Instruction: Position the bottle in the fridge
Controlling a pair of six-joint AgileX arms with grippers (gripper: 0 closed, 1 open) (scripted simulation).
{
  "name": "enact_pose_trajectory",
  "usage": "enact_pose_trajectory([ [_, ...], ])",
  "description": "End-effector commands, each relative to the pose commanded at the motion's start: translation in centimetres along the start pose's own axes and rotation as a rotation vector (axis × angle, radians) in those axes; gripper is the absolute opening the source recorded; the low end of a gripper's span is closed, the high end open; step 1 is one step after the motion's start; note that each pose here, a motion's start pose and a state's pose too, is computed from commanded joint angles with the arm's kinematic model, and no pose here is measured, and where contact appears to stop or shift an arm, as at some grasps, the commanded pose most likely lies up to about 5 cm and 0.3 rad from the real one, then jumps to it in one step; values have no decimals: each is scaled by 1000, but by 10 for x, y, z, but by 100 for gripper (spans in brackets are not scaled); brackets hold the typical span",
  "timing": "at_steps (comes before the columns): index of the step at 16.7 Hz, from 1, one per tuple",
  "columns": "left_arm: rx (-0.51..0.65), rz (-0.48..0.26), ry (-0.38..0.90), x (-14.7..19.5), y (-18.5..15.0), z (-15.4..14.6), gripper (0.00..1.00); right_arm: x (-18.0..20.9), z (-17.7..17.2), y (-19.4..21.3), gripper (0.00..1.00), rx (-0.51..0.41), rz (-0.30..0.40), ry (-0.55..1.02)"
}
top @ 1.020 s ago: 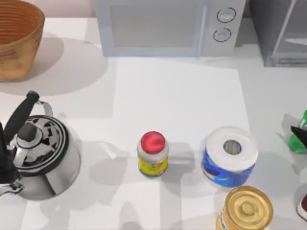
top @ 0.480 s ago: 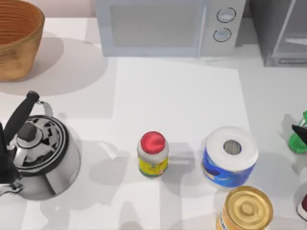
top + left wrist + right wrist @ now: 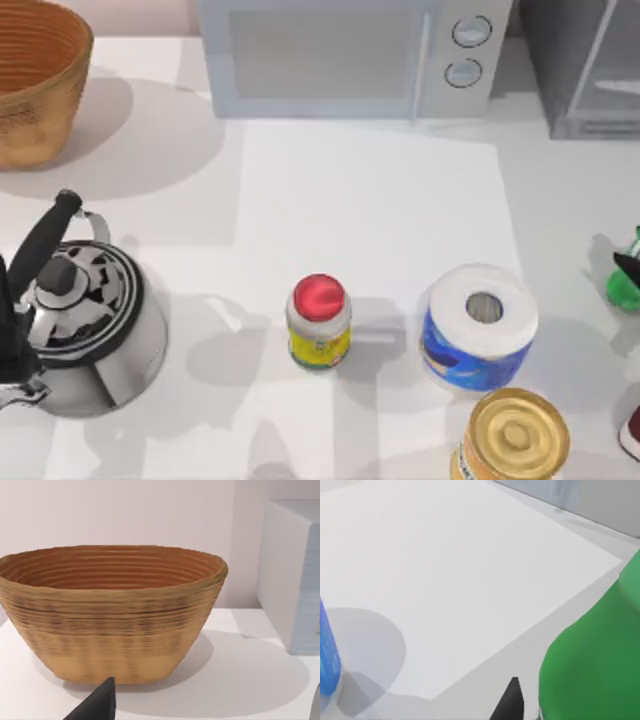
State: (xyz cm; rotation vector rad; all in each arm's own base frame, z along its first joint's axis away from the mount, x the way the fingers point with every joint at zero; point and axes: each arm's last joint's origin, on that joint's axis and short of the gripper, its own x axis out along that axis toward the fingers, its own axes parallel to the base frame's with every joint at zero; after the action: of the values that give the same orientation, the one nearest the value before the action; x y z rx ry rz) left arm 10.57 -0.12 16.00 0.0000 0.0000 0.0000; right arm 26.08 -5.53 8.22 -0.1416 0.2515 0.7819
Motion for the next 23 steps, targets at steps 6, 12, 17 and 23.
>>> enact_pose_trajectory([
  [6,0,0,0,0,0,0,100,-28,24,-45,1,-165,34,-53],
  [12,0,0,0,0,0,0,100,-65,25,-62,1,-78,15,-3],
  [17,0,0,0,0,0,0,100,-80,19,-63,1,38,-8,20],
  [23,0,0,0,0,0,0,100,-69,26,-55,1,25,30,25],
])
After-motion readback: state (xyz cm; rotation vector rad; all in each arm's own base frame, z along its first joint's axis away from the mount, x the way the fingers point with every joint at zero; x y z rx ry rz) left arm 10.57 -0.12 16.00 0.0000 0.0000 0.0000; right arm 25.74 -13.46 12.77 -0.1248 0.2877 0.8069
